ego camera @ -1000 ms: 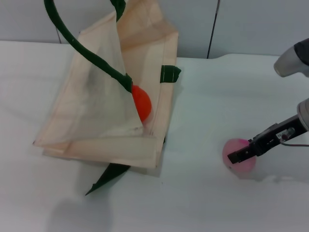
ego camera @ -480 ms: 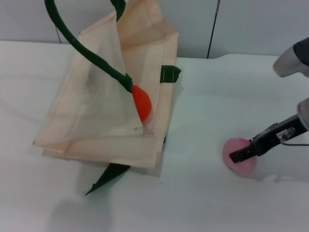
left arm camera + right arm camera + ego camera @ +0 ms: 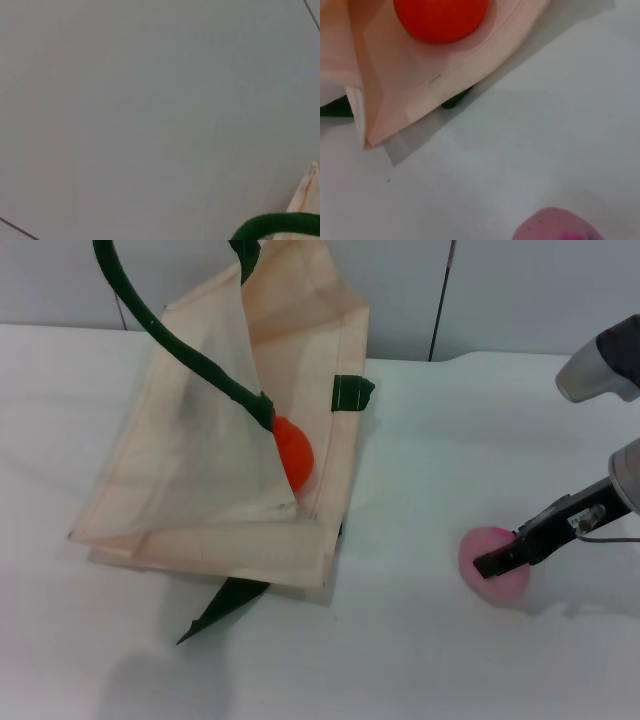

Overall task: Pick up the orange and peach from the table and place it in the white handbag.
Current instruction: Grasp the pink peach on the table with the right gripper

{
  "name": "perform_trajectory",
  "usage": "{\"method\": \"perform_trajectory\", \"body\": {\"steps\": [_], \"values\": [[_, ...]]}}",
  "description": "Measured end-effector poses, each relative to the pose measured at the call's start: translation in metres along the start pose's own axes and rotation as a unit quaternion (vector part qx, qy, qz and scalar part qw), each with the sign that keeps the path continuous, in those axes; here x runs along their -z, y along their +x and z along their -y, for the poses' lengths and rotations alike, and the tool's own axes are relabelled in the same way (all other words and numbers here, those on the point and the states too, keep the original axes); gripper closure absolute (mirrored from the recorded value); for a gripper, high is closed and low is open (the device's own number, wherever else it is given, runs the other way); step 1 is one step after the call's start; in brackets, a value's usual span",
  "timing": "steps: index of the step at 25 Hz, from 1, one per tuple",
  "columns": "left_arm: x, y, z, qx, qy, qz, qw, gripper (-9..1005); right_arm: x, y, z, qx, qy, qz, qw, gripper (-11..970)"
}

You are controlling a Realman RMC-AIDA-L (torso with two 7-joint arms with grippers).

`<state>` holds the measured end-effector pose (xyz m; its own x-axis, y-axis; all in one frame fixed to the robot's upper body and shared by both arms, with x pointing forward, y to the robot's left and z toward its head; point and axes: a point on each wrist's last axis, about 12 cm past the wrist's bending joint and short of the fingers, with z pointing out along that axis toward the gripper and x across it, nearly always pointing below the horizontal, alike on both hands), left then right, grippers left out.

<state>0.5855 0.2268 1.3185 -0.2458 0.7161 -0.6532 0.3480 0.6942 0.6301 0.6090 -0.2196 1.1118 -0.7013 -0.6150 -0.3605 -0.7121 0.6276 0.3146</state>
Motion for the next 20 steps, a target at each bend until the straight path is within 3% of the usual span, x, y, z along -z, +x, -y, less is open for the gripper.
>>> {"method": "perform_trajectory", "body": {"steps": [14,20], "values": [[-0.002,0.003,0.001,0.0,0.002,-0.005,1.0,834,0.007,-0.01,0.0,0.006,0.008,0.022,1.0,426],[-0.003,0.004,0.001,0.001,0.003,-0.007,1.0,831,0.02,-0.024,-0.003,0.02,0.016,0.053,0.998,451]]}}
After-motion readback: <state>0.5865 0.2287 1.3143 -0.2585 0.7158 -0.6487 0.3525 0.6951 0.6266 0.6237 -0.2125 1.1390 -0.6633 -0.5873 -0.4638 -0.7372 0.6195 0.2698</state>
